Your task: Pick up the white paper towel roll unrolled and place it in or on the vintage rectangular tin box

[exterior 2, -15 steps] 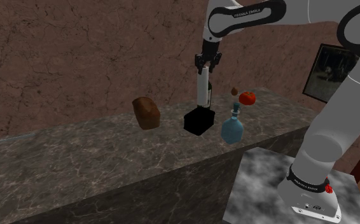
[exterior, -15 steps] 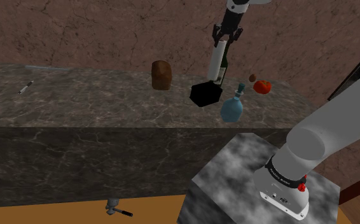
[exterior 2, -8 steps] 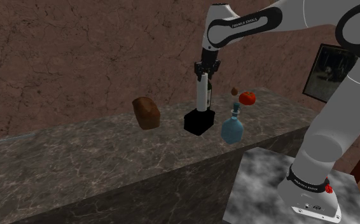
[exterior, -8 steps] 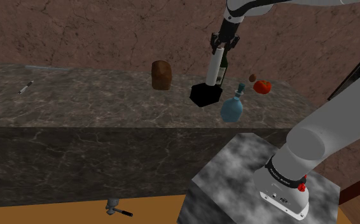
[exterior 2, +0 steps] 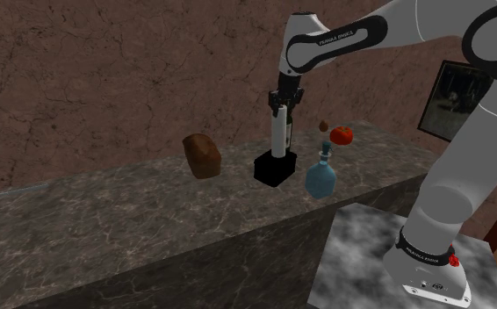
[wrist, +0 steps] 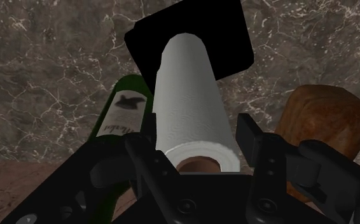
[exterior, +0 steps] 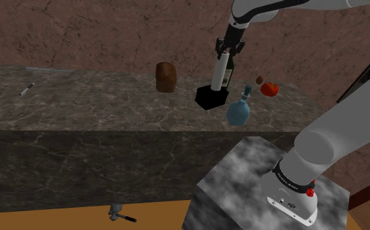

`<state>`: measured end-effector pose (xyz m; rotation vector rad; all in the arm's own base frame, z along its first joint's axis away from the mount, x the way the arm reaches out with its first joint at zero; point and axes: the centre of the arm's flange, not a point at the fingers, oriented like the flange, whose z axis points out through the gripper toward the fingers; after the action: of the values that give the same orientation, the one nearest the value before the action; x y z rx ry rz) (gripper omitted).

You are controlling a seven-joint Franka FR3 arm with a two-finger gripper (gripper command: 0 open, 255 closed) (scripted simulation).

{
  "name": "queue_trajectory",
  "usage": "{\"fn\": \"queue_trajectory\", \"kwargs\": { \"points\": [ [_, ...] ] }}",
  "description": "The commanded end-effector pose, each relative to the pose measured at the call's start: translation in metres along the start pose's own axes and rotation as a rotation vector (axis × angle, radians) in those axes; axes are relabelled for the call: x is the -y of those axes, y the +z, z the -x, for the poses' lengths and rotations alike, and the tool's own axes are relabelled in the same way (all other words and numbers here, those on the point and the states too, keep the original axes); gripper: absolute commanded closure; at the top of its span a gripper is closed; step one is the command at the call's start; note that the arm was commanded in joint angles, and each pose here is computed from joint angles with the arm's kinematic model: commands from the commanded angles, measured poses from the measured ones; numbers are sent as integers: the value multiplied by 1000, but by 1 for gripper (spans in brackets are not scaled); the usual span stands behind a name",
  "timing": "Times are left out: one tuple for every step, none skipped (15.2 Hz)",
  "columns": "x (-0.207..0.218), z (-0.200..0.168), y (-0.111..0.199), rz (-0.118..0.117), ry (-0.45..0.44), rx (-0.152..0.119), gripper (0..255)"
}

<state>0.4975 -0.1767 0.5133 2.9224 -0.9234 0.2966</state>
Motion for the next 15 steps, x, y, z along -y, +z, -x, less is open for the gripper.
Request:
{"fn": "queue_trajectory", "kwargs": {
  "points": [
    [0,0,0,0,0,0,255],
    [0,0,0,0,0,0,255],
    [0,0,0,0,0,0,0],
    [0,0,0,0,0,0,0],
    [0,0,0,0,0,0,0],
    [0,0,0,0,0,0,0],
    [0,0,0,0,0,0,0],
    [0,0,0,0,0,0,0],
    [0,0,-13,0,0,0,0],
    [0,0,-26,0,0,0,0],
    [0,0,-39,0,0,0,0],
    [0,0,-50,0,0,0,0],
    [0,0,-50,0,0,0,0],
    [0,0,-50,0,0,0,0],
    [0,0,-50,0,0,0,0]
  ]
}}
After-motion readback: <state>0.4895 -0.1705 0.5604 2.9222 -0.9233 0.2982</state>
